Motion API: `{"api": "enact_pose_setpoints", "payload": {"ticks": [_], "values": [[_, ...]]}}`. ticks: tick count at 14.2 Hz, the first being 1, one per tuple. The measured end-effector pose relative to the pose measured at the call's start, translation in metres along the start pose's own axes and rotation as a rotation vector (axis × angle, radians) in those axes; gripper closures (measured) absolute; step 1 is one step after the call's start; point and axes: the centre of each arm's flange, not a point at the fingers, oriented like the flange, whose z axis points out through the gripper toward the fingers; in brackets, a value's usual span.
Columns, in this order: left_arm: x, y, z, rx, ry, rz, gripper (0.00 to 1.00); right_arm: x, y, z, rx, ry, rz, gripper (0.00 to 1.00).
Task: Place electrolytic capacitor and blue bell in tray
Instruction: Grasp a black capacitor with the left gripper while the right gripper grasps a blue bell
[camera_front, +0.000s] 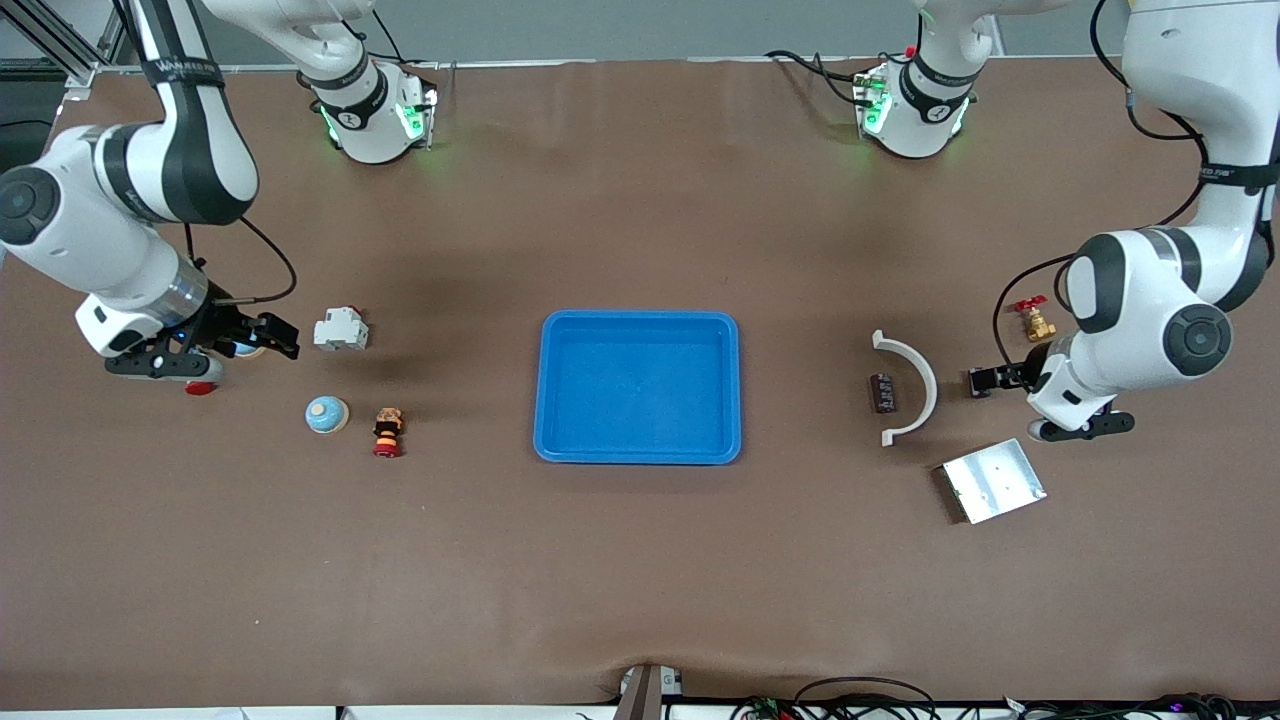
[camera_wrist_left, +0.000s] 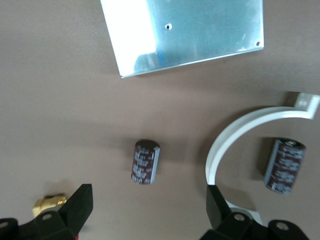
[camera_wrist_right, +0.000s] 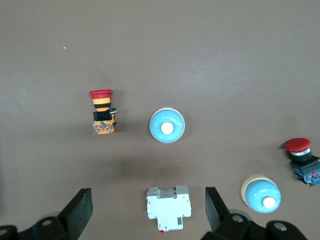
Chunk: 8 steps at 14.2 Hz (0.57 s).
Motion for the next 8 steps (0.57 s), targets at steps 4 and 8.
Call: {"api": "enact_pose_setpoints", "payload": {"ticks": [4, 8], "values": [[-0.005, -0.001, 0.039, 0.003, -0.009, 0.0, 0.0, 0.01, 0.003, 0.039, -0.007, 0.008, 0.005, 0.0], [-0.003, -0.001, 0.06, 0.006, -0.022, 0.001, 0.0, 0.018, 0.005, 0.077, -0.015, 0.019, 0.008, 0.0]]}}
